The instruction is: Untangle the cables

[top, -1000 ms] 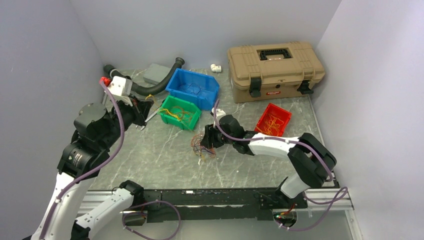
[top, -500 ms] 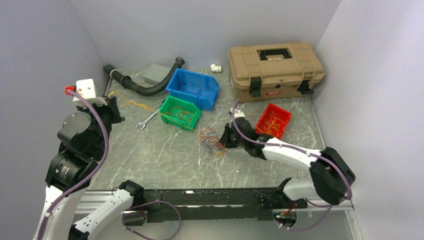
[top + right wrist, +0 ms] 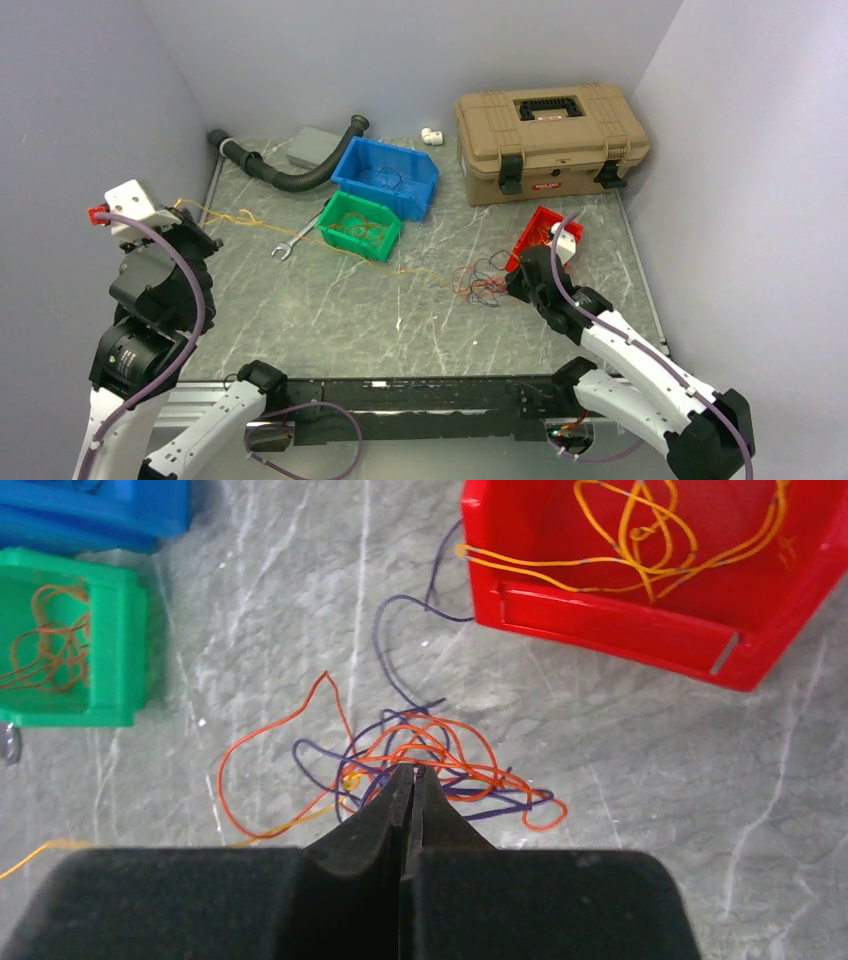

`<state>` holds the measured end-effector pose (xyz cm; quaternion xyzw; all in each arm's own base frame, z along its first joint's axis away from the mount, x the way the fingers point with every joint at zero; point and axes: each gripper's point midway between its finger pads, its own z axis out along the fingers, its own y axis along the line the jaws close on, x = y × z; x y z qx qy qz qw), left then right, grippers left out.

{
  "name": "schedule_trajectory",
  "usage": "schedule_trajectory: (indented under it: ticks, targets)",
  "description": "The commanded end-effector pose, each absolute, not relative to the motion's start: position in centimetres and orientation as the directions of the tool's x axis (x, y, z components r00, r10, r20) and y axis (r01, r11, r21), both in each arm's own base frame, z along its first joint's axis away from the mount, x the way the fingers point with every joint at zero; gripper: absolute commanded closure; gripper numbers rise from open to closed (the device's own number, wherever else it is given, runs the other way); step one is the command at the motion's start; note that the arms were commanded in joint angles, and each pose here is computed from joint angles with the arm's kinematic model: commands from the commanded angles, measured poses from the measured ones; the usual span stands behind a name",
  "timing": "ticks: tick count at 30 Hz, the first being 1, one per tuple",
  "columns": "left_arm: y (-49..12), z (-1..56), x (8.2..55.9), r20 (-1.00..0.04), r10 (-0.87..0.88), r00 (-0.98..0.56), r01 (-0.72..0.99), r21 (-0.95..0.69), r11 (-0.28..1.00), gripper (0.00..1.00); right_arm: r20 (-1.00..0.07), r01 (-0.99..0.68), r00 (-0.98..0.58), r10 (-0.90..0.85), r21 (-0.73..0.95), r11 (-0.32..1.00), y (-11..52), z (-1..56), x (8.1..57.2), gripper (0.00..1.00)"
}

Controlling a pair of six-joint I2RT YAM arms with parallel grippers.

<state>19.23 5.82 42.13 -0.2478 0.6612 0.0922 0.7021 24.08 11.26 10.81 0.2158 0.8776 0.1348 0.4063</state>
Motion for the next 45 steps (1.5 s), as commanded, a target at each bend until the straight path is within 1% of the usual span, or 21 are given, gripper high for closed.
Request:
schedule_trajectory:
  ticks: [1,4,6,7,9,13,17,18,19,22,24,26,28,31,32,34,35,36,37,40,45]
  targets:
    - [1.4,42.8,21.3,-0.971,-0.221,0.096,-0.224,-0.237,0.945,0.98,-0.670,0.134,-0.594,0.445,0.463,0.876,13.3,12.7,24.4,1.00]
    - [-3.1,42.3,22.4,-0.979,-0.199,0.038,0.008,-0.198,0.980,0.93,-0.673,0.033,-0.632,0.383,0.471,0.881,14.9,13.5,24.3,1.00]
    - [-6.7,41.1,23.0,-0.983,-0.180,-0.029,0.174,-0.182,0.968,0.91,-0.684,-0.063,-0.645,0.341,0.493,0.868,16.4,14.4,24.2,1.00]
    - [-8.4,40.2,23.3,-0.982,-0.173,-0.078,0.244,-0.187,0.952,0.90,-0.688,-0.100,-0.647,0.329,0.504,0.858,16.9,14.8,24.1,1.00]
    - [-11.3,37.7,23.9,-0.971,-0.146,-0.191,0.342,-0.205,0.917,0.93,-0.698,-0.156,-0.646,0.309,0.517,0.842,17.6,15.6,23.9,1.00]
    - [-14.4,31.7,25.5,-0.906,-0.080,-0.415,0.380,-0.253,0.890,1.00,-0.708,-0.189,-0.648,0.282,0.508,0.840,18.0,16.7,23.8,1.00]
    - [-17.4,27.0,25.8,-0.828,0.013,-0.560,0.463,-0.300,0.834,1.00,-0.701,-0.189,-0.672,0.237,0.472,0.861,17.8,16.7,23.7,1.00]
    - [-17.9,26.1,25.8,-0.807,0.025,-0.590,0.469,-0.317,0.824,0.98,-0.698,-0.188,-0.679,0.226,0.463,0.866,17.7,16.6,23.7,1.00]
    - [-18.4,25.2,25.8,-0.786,0.037,-0.618,0.474,-0.335,0.814,0.91,-0.696,-0.186,-0.684,0.219,0.457,0.870,17.7,16.4,23.6,1.00]
    - [-20.0,23.0,25.9,-0.736,0.059,-0.675,0.494,-0.390,0.777,0.48,-0.684,-0.180,-0.701,0.201,0.442,0.879,17.5,15.8,23.4,1.00]
    - [-21.0,22.4,26.1,-0.730,0.054,-0.681,0.505,-0.415,0.756,0.35,-0.672,-0.171,-0.715,0.191,0.434,0.885,17.3,15.3,23.1,1.00]
    - [-22.0,22.0,26.2,-0.728,0.064,-0.683,0.517,-0.419,0.747,0.27,-0.651,-0.149,-0.738,0.178,0.415,0.898,16.9,14.3,22.8,1.00]
    - [-23.1,21.8,26.4,-0.726,0.084,-0.682,0.527,-0.409,0.745,0.22,-0.615,-0.107,-0.772,0.161,0.375,0.921,16.2,12.8,22.4,1.00]
    - [-25.3,21.7,26.4,-0.726,0.119,-0.677,0.556,-0.399,0.729,0.21,-0.571,-0.059,-0.808,0.142,0.320,0.946,15.2,11.0,21.7,1.00]
    - [-26.0,21.5,26.4,-0.722,0.127,-0.680,0.559,-0.400,0.726,0.21,-0.563,-0.054,-0.815,0.136,0.309,0.950,15.0,10.5,21.6,0.94]
    - [-27.4,21.2,26.6,-0.713,0.136,-0.688,0.564,-0.407,0.718,0.21,-0.561,-0.066,-0.818,0.124,0.306,0.950,15.0,10.1,21.4,0.61]
    - [-27.9,20.8,26.7,-0.704,0.141,-0.696,0.559,-0.407,0.723,0.22,-0.565,-0.077,-0.817,0.120,0.312,0.947,15.2,10.1,21.5,0.47]
    - [-28.3,20.4,27.0,-0.697,0.138,-0.703,0.548,-0.408,0.730,0.23,-0.570,-0.095,-0.814,0.113,0.322,0.942,15.5,10.3,21.5,0.39]
    - [-28.5,20.1,27.2,-0.691,0.130,-0.711,0.535,-0.410,0.739,0.23,-0.578,-0.115,-0.809,0.106,0.333,0.936,15.9,10.5,21.6,0.34]
    - [-29.0,19.8,28.0,-0.694,0.098,-0.714,0.514,-0.423,0.746,0.22,-0.595,-0.170,-0.800,0.082,0.355,0.919,16.9,10.8,22.1,0.30]
    - [-30.0,19.0,29.0,-0.677,0.099,-0.729,0.502,-0.431,0.750,0.21,-0.579,-0.230,-0.815,0.018,0.351,0.908,18.6,9.8,22.6,0.30]
